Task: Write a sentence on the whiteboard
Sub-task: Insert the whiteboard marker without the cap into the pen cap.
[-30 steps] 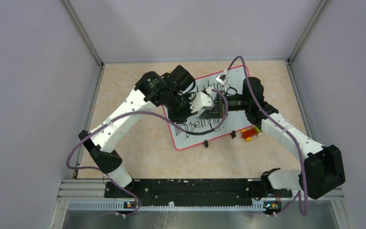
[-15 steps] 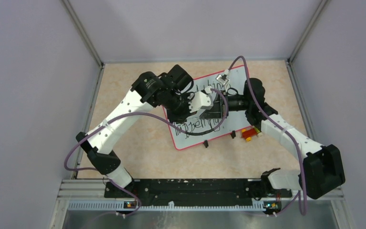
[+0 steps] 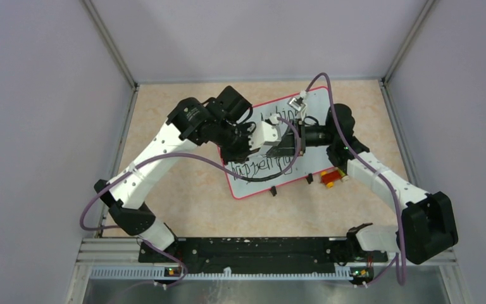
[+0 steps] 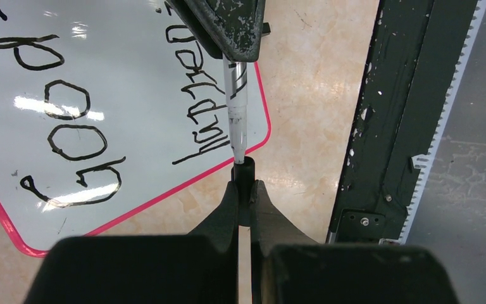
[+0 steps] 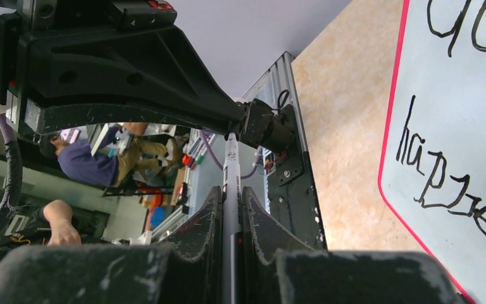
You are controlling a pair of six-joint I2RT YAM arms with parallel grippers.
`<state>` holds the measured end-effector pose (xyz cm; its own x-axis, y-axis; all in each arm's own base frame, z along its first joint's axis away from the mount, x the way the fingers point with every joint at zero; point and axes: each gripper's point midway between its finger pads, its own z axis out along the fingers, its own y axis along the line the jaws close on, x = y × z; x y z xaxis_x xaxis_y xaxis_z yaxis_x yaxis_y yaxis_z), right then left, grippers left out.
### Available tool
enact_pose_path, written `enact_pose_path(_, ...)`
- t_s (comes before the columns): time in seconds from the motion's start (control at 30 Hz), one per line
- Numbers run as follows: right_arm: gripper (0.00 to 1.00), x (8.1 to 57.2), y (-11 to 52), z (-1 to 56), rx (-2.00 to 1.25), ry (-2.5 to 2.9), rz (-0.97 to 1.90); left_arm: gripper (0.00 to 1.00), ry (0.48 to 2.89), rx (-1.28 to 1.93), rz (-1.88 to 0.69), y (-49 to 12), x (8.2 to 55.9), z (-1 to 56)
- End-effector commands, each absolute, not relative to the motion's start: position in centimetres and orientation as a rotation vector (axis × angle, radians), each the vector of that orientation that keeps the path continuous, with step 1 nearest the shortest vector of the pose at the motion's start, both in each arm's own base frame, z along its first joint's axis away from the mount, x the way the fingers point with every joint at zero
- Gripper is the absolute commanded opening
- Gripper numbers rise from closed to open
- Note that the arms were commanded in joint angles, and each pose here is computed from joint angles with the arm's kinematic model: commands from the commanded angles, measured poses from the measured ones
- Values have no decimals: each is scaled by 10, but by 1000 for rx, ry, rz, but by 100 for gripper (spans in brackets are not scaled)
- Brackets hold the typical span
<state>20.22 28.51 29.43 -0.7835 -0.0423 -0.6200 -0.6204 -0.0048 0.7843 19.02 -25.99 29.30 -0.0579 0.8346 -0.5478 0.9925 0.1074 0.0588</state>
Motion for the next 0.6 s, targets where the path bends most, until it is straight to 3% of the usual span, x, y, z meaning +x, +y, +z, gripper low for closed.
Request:
enact_pose_path(0.0,0,202,286,294,-696,1833,1840,0,1688,1706,-560,-295,196,328)
enact_pose_path(0.57,0,214,290,285,-711,1906,1696,0,1719,1729,-546,-302,203,308)
